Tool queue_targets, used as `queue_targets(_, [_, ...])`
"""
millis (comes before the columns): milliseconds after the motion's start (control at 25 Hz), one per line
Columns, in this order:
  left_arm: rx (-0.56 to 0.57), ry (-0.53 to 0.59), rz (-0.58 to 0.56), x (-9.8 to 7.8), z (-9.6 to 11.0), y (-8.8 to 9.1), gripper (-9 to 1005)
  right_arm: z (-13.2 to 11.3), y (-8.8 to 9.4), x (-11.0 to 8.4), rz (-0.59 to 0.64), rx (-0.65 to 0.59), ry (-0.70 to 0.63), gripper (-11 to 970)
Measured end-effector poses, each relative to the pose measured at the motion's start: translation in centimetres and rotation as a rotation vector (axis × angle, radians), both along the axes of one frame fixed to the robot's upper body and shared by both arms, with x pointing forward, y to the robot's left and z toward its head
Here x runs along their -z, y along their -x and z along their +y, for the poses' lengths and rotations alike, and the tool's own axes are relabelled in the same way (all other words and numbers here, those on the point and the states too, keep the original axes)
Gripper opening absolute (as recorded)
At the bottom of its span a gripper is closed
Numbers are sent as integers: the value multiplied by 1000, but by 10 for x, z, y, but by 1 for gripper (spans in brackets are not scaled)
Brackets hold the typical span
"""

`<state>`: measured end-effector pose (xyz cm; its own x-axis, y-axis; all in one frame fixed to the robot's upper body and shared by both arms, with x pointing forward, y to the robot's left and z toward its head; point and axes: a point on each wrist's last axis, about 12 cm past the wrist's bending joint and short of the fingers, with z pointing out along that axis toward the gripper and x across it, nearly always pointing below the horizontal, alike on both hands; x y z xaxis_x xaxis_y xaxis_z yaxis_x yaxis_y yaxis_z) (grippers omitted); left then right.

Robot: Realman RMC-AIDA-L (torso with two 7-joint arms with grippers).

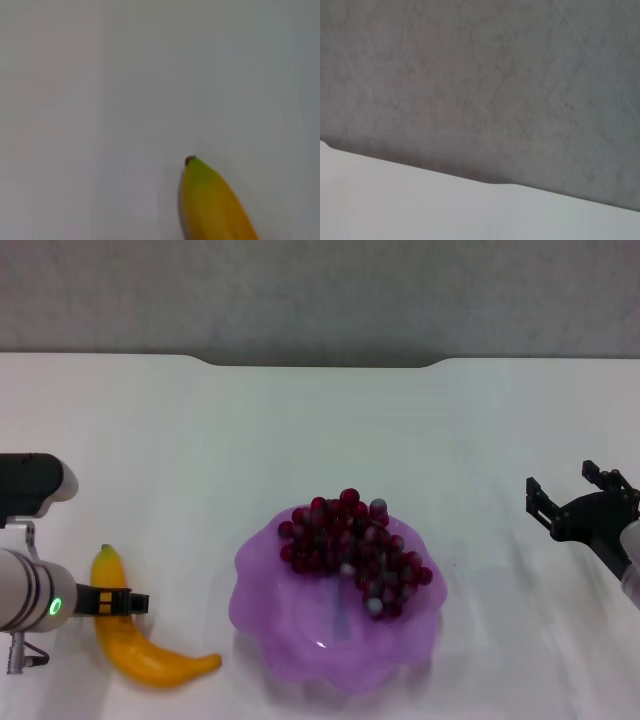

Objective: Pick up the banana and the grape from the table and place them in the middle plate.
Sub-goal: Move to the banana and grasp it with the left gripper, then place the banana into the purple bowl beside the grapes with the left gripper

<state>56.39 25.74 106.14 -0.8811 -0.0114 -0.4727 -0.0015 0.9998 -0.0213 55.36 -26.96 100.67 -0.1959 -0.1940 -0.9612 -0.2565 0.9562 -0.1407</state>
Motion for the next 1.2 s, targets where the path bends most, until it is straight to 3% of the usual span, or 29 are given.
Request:
queue_targets(120, [2,-7,11,3,0,-2,883,0,0,0,0,1,0,798])
queue_targets(520, [17,-5,-2,-1,-3,-3,495,1,1,1,2,-6,3,798])
queue_targets(920, [33,-12,-22,-10,-2,-5,496,0,1,1,3,-6,4,798])
queue_targets(1200, [116,-32,-47,-55,6,-4,497,1,2,2,7,-9,7,798])
